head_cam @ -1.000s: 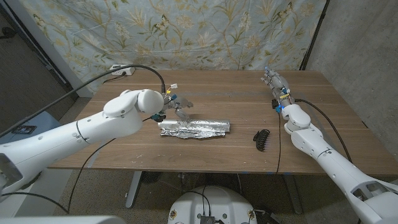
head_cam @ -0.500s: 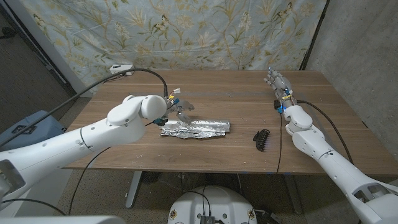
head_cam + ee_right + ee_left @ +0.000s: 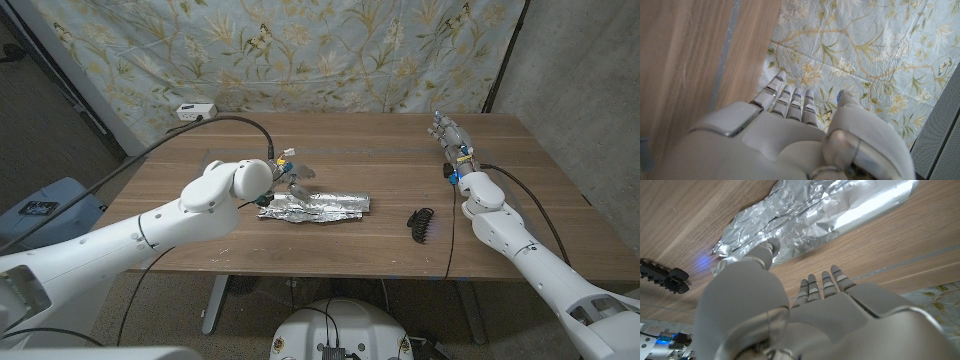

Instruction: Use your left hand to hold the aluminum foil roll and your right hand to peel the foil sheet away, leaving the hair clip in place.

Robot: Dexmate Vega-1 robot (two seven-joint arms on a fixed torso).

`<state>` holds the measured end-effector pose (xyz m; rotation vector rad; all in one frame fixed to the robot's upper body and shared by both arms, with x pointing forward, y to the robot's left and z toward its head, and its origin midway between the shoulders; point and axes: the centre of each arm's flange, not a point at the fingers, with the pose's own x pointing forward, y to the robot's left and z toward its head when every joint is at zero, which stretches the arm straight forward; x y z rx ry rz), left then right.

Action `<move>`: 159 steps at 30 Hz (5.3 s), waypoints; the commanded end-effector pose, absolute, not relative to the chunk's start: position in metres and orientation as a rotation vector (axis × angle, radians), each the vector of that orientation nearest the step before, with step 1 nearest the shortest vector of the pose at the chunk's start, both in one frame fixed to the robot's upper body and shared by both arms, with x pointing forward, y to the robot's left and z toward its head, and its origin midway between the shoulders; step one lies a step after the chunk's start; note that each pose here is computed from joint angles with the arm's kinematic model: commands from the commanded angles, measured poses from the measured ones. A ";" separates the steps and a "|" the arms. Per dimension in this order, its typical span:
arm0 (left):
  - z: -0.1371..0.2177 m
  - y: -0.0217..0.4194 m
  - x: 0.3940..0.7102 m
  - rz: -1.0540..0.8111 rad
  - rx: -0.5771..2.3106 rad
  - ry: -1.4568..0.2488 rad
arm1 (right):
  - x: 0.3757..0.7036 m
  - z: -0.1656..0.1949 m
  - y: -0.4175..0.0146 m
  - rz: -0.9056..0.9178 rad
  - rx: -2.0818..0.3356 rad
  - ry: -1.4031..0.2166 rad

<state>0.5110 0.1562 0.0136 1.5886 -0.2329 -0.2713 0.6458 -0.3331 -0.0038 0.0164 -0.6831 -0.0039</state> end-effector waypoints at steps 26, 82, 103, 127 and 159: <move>-0.012 0.120 0.528 -0.251 1.585 -0.244 | 0.652 -0.022 -0.357 -0.019 0.055 -0.648; -0.023 0.111 0.548 -0.189 1.622 -0.263 | 0.667 -0.044 -0.361 -0.041 0.085 -0.591; -0.012 0.115 0.553 -0.166 1.627 -0.278 | 0.673 -0.049 -0.356 -0.040 0.097 -0.565; 0.009 0.114 0.542 -0.115 1.627 -0.317 | 0.669 -0.041 -0.359 -0.041 0.088 -0.583; 0.035 0.116 0.542 -0.164 1.586 -0.231 | 0.664 -0.037 -0.365 -0.046 0.088 -0.596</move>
